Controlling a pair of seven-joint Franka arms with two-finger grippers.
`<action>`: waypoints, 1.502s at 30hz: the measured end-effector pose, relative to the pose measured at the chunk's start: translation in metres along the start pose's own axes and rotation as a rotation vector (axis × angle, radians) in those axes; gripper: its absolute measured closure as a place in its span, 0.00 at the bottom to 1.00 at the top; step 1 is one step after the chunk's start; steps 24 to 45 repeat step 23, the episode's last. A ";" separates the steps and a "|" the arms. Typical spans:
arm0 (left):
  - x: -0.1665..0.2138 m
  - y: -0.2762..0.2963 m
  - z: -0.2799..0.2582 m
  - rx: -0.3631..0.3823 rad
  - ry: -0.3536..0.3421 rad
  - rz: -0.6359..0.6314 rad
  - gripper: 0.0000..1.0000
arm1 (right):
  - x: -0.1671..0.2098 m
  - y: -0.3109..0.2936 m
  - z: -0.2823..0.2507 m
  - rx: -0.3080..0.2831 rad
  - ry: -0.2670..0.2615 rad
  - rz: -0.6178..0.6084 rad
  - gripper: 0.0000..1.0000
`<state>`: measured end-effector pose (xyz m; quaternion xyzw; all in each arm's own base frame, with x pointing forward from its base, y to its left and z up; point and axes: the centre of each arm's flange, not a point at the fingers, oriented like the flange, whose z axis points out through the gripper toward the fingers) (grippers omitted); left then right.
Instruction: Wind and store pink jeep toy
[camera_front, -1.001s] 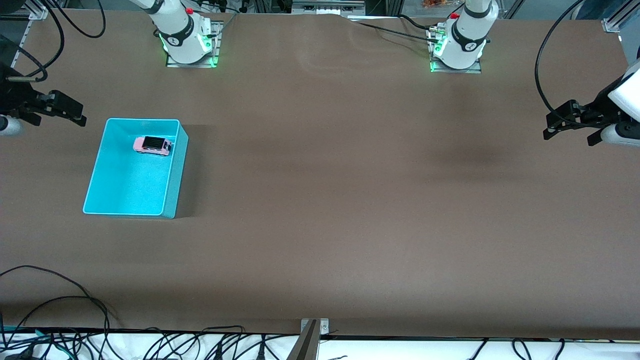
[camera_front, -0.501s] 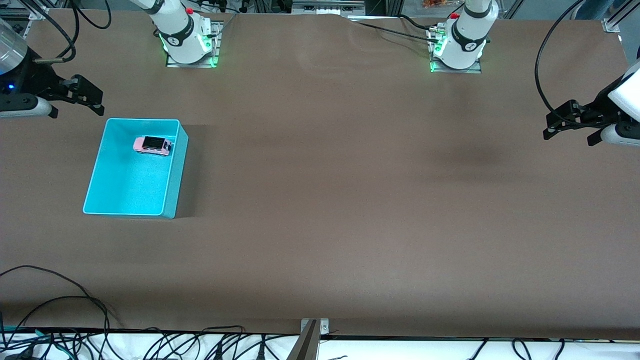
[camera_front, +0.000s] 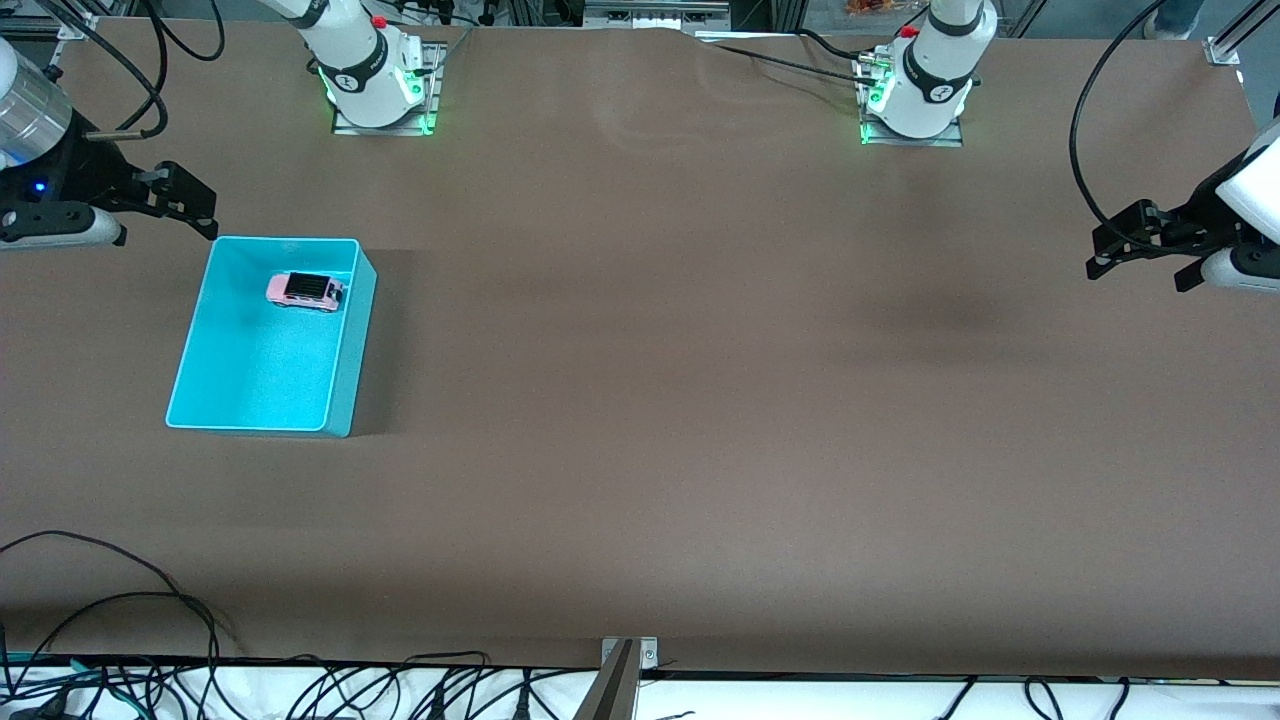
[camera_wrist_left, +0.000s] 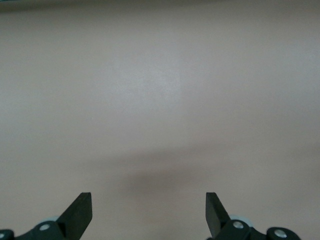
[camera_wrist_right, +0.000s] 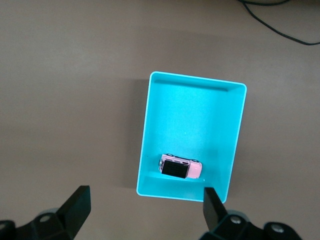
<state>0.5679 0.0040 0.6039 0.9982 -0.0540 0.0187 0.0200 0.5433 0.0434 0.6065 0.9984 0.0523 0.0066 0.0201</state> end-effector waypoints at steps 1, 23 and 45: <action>0.000 0.000 0.000 0.000 0.000 0.000 0.00 | 0.001 0.000 0.001 0.000 -0.001 0.000 0.00; 0.000 0.000 0.000 0.000 0.000 0.000 0.00 | 0.003 0.000 0.005 -0.002 -0.006 0.001 0.00; 0.000 0.000 0.000 0.000 0.000 0.000 0.00 | 0.003 0.000 0.005 -0.002 -0.006 0.001 0.00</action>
